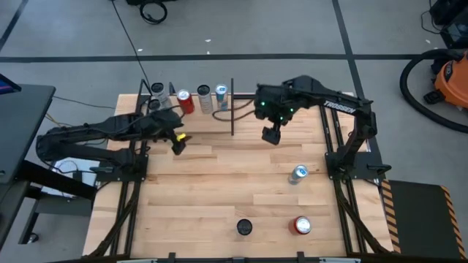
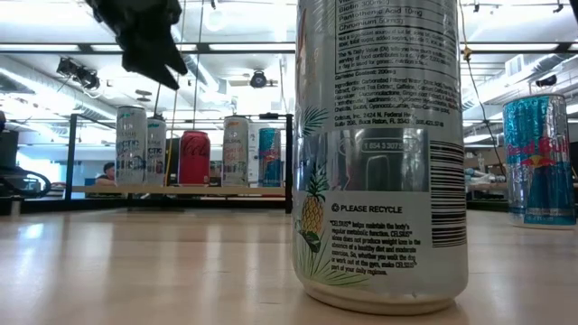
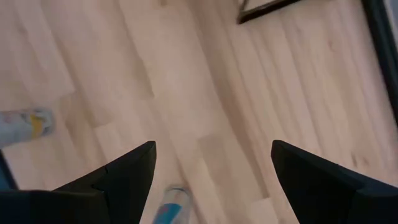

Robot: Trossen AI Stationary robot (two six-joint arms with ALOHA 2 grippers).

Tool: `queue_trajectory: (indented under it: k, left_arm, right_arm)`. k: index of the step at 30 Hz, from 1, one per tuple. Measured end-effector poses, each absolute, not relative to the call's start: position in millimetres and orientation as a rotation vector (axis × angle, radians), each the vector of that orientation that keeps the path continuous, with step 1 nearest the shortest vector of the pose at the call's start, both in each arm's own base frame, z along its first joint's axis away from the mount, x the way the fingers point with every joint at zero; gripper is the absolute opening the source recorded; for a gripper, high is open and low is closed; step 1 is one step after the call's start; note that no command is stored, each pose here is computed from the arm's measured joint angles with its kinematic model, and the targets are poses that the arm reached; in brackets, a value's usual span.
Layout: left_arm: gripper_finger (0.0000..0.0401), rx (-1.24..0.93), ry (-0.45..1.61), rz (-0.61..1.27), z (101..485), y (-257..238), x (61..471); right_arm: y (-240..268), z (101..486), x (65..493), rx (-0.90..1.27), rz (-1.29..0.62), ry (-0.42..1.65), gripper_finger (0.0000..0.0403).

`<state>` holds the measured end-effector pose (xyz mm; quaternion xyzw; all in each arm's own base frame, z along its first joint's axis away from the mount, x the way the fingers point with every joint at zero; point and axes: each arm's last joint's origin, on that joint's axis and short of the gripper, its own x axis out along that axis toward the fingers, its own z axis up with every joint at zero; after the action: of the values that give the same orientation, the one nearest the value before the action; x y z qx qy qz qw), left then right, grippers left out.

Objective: Place canned beverage on shelf
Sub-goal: Put the red soda can on the shelf aligned with the other red soda can

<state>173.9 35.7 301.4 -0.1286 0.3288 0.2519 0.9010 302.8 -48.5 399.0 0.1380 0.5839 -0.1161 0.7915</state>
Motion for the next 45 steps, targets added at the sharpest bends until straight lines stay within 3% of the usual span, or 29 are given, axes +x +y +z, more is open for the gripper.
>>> queue_trajectory:
  k: [4,9,14,23,29,36,45]
  left_arm:
    - [0.0314,-0.224,0.675,0.461,302.6,27.0,176.6]
    - [0.0314,-0.162,0.685,0.408,302.8,20.3,177.7]
    - [0.0314,-0.13,0.673,0.387,304.2,18.5,179.1]
    - [0.0314,-0.079,0.68,0.369,304.3,18.6,179.2]
    - [0.0314,-0.035,0.678,0.353,305.1,18.7,179.8]
    - [0.0314,-0.02,0.678,0.347,305.3,18.7,180.0]
    - [0.0314,0.002,0.674,0.339,305.9,18.7,180.5]
  right_arm:
    - [-34.1,399.6,309.0,0.321,-0.191,1.226,0.0327]
    - [-14.8,405.8,324.3,0.404,0.03,1.094,0.0327]
    - [3.9,410.1,332.7,0.372,0.057,1.011,0.0327]
    - [32.9,408.4,329.2,0.519,-0.034,1.06,0.0327]
    - [64.7,400.0,309.5,0.574,-0.243,1.213,0.0327]
    - [115.2,393.1,290.9,0.637,-0.384,1.235,0.0327]
    - [170.9,356.3,262.6,0.722,-0.6,1.309,0.0327]
